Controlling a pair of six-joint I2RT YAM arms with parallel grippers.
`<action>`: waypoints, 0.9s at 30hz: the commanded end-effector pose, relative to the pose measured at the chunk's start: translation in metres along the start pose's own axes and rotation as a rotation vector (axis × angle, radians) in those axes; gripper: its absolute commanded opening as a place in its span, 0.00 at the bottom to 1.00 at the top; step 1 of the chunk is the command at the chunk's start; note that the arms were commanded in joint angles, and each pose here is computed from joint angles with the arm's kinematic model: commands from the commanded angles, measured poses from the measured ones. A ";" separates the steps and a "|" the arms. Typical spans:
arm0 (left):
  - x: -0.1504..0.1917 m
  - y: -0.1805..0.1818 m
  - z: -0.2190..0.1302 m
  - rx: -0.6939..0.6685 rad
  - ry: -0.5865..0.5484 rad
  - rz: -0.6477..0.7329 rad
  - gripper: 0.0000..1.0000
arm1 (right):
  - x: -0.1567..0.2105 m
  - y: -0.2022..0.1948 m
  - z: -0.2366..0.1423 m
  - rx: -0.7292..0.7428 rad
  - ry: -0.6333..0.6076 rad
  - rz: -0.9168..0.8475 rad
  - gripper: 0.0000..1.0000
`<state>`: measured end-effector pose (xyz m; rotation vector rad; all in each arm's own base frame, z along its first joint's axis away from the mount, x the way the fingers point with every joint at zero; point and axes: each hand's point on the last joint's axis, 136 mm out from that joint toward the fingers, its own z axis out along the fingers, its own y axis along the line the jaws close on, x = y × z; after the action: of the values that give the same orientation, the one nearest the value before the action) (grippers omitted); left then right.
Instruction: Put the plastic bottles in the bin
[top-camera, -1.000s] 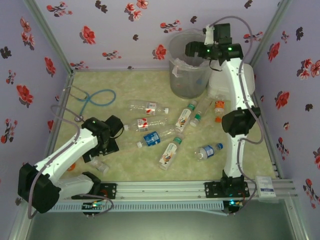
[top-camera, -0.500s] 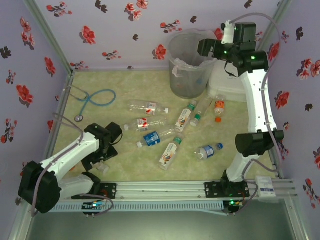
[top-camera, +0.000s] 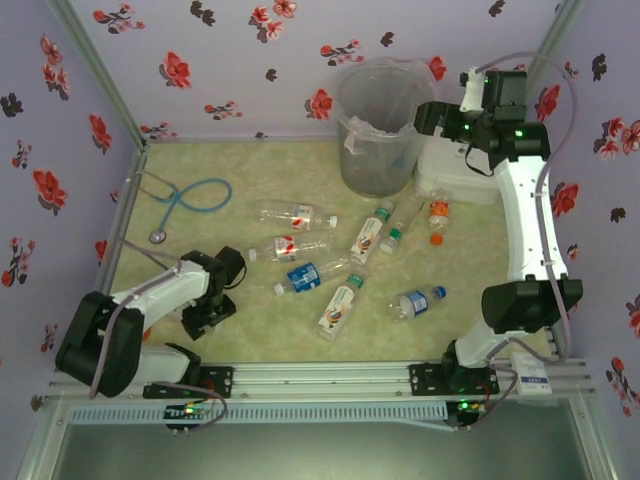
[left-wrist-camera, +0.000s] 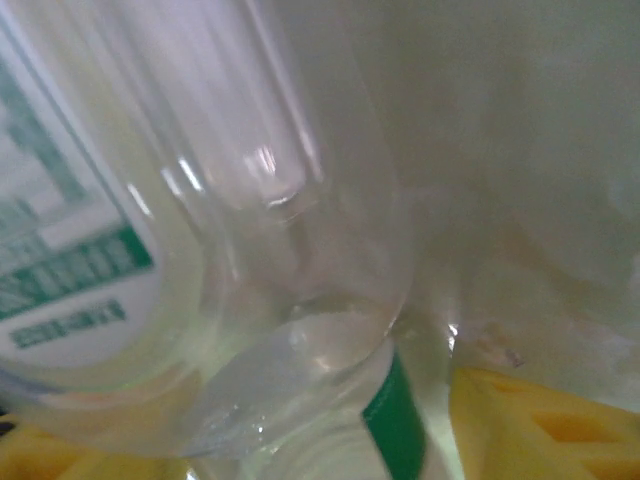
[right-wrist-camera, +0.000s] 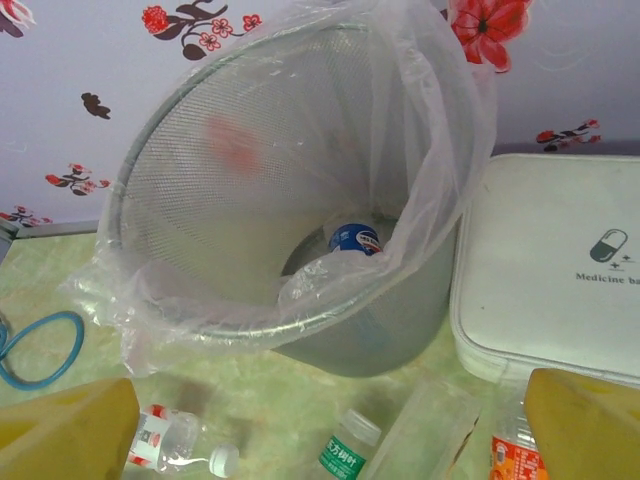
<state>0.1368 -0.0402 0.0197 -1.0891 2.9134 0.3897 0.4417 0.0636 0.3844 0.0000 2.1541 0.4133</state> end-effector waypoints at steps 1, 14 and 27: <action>-0.005 -0.013 0.001 0.017 -0.001 0.006 0.59 | -0.005 -0.007 -0.012 0.031 -0.045 -0.024 0.99; -0.038 -0.057 -0.033 0.093 -0.107 0.140 0.33 | 0.024 -0.009 -0.034 -0.009 -0.094 0.119 0.94; -0.095 -0.146 -0.150 0.519 -0.466 0.315 0.00 | 0.032 0.027 -0.077 -0.124 -0.132 0.060 0.84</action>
<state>0.2877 -0.1079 0.1076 -0.5556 2.6658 -0.0379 0.3684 0.0568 0.4024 0.0970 1.9864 0.5143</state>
